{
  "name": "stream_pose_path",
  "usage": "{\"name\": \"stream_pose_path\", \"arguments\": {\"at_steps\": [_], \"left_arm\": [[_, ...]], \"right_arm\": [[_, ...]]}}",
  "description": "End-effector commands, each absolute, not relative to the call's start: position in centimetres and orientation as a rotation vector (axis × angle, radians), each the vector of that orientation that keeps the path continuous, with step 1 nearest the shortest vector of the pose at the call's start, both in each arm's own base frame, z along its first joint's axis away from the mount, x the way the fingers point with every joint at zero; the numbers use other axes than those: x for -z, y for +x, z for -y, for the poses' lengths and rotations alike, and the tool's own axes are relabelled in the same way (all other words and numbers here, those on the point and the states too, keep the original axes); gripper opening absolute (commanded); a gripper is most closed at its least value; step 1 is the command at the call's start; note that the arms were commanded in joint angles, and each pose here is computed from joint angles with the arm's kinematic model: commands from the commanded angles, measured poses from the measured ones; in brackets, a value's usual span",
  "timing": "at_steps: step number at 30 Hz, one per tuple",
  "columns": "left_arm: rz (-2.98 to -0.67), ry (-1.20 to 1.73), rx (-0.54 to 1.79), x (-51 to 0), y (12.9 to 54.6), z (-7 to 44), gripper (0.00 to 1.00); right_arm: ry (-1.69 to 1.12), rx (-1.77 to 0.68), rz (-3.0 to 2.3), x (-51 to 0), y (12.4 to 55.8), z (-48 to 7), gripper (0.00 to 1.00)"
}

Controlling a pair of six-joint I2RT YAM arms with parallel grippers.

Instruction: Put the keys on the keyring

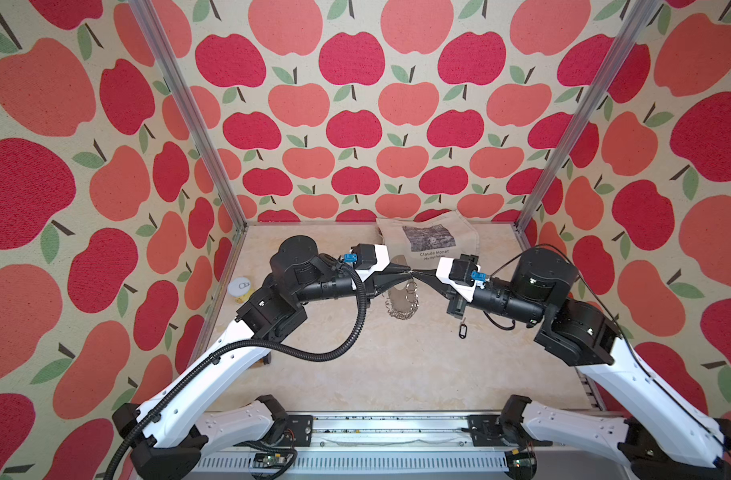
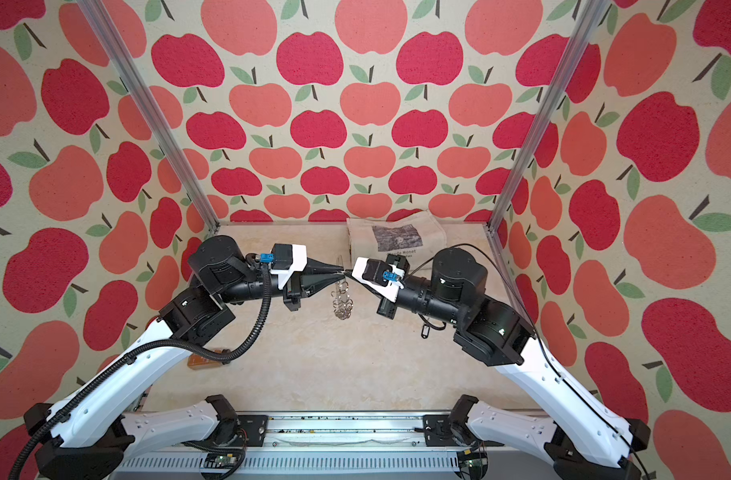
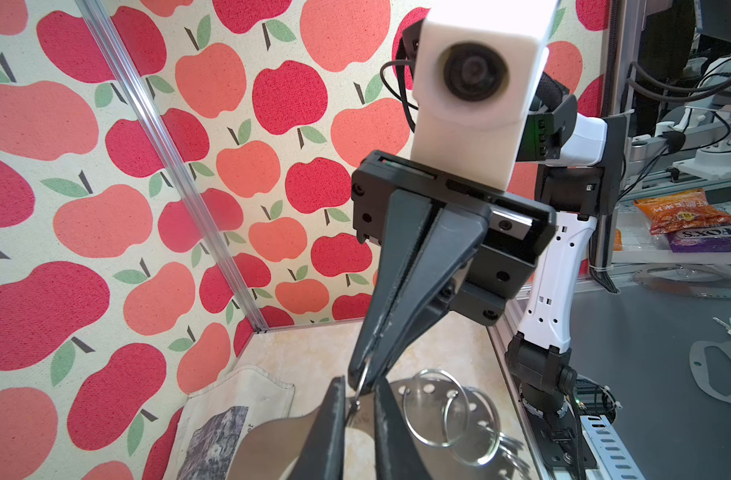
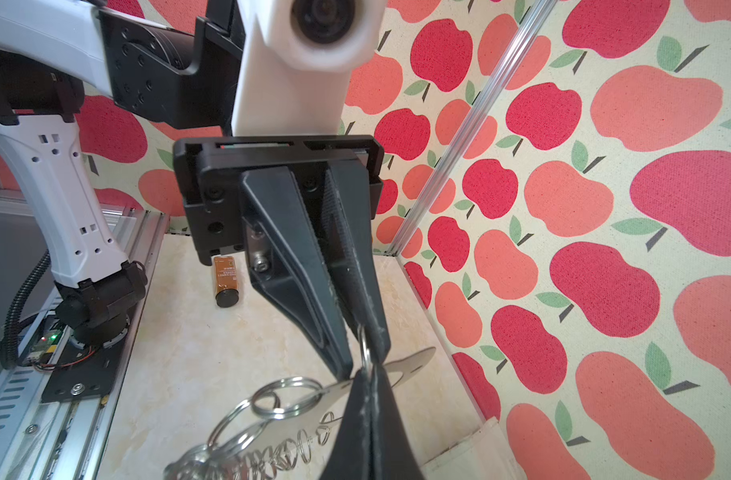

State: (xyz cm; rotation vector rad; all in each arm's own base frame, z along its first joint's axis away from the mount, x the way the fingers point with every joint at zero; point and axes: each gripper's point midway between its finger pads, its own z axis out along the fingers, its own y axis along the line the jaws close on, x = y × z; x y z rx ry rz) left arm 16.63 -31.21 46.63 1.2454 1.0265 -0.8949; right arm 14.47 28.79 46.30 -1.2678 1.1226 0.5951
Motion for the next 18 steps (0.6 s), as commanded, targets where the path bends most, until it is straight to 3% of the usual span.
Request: {"name": "stream_pose_path", "arguments": {"at_steps": [1, 7, 11, 13, 15, 18], "left_arm": [[-0.977, 1.268, 0.896, -47.8, 15.6, 31.1, 0.13], [-0.975, 1.279, 0.875, -47.6, 15.6, 31.2, 0.00], [-0.934, 1.296, 0.798, -46.9, 15.9, 31.1, 0.00], [-0.860, 1.290, 0.750, -47.6, 15.3, 30.4, 0.00], [-0.810, 1.315, 0.745, -47.9, 14.7, 30.1, 0.00], [-0.775, 1.343, 0.774, -48.4, 14.1, 29.6, 0.00]], "right_arm": [[-1.240, -0.578, -1.088, -48.0, 14.3, -28.3, 0.00], [-1.244, -0.594, -1.088, -48.0, 14.1, -28.4, 0.00], [-1.271, -0.644, -1.043, -47.9, 12.7, -28.3, 0.02], [-1.286, -0.663, -1.022, -47.7, 12.1, -28.1, 0.28], [-1.300, -0.657, -1.036, -47.3, 12.0, -28.0, 0.38], [-1.311, -0.649, -1.057, -47.0, 12.0, -27.7, 0.43]]}}
